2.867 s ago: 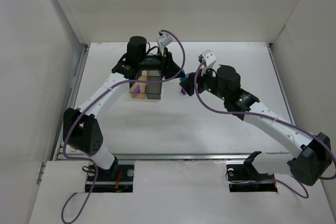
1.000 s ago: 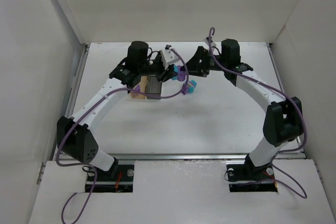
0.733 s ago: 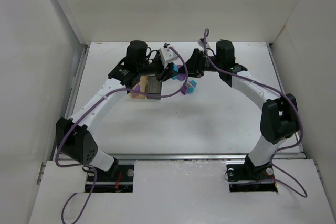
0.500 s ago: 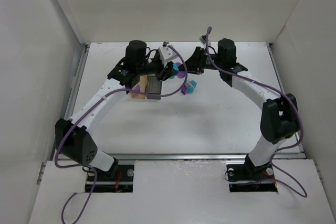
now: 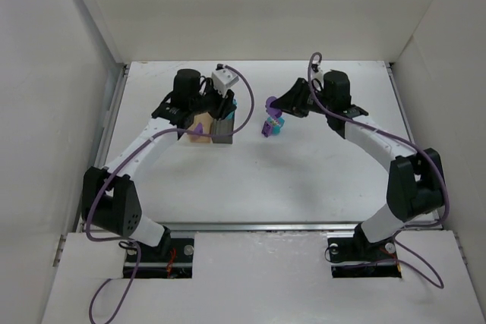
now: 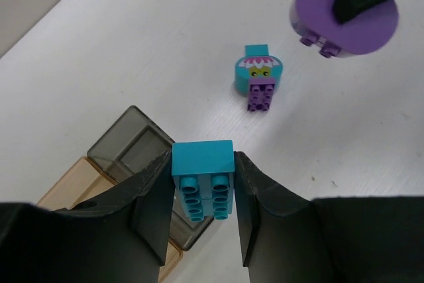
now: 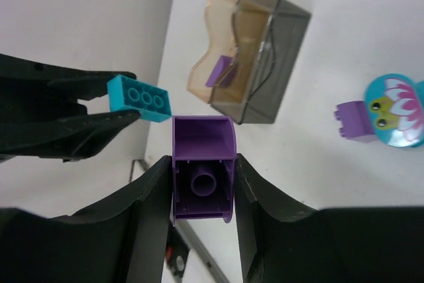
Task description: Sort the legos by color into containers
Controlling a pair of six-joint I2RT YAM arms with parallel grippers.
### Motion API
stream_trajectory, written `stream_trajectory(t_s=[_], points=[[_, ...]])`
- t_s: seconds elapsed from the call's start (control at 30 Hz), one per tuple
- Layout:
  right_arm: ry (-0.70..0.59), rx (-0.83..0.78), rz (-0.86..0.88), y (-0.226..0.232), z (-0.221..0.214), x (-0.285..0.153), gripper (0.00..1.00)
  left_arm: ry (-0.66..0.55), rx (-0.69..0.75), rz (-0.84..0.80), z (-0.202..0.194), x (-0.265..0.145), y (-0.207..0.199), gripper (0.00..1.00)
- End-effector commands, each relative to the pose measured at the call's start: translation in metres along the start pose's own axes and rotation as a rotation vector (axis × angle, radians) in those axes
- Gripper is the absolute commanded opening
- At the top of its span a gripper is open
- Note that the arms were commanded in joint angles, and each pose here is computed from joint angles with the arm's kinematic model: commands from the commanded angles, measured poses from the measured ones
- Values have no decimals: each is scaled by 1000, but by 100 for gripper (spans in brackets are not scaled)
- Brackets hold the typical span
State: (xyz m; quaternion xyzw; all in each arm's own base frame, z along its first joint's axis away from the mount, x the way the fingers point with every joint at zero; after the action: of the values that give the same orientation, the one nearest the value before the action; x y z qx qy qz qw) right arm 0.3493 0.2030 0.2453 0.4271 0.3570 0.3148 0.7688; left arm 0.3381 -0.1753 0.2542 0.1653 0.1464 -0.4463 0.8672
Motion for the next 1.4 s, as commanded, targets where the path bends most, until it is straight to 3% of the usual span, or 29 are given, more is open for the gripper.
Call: stream_trajectory(t_s=[0.0, 0.07, 0.1, 0.3, 0.33, 0.37, 0.57, 0.73, 0.83, 0.9, 0.93, 0.97, 1.1, 1.37], points=[[-98, -127, -45, 22, 10, -5, 0, -38, -21, 144, 2, 10, 21, 0], [-88, -190, -79, 31, 9, -7, 0, -18, -61, 166, -8, 21, 25, 0], [-93, -212, -99, 34, 7, -5, 0, 0, -83, 181, -17, 23, 29, 7], [-106, -262, -107, 44, 4, -10, 0, 56, -94, 230, -51, 37, 36, 27], [-106, -262, -107, 44, 4, -10, 0, 64, -97, 227, -54, 37, 34, 32], [-112, -266, -101, 47, 6, -10, 0, 58, -93, 239, -53, 37, 36, 47], [-102, -301, -82, 51, 6, -11, 0, 78, -124, 210, -57, 37, 31, 82], [-36, -427, 5, 64, 2, -13, 0, 75, -116, 93, -42, 32, 26, 82], [35, -675, 93, 64, -11, -21, 8, 12, -57, -107, -19, 18, 20, 72], [34, -902, 139, 64, -14, -35, 8, -107, 7, -327, 6, 3, 6, 71], [56, -958, 160, 58, -22, -39, 8, -145, 120, -386, 11, -1, 4, 71], [32, -1104, 192, 64, -21, -49, 8, -127, 104, -471, 8, -9, -8, 71], [32, -1373, 306, 68, -28, -61, 8, -209, 181, -618, 34, -17, -31, 79], [53, -1521, 437, 81, -37, -52, 3, -301, 374, -718, 83, -27, -59, 84]])
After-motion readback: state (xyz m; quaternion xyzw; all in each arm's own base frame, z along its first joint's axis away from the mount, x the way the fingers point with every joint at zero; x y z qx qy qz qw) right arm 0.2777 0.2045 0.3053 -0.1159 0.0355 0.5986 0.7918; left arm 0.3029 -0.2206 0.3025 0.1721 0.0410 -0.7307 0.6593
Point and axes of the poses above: each gripper's point midway between its finger pads, its own x axis out along the fingers, its own y axis along the line the jaws close on, z = x × y, the point moved 7 cm from there along -x, back along the fingers, and after that the axes turned 7 degrees about x, right-handed, at the moved point
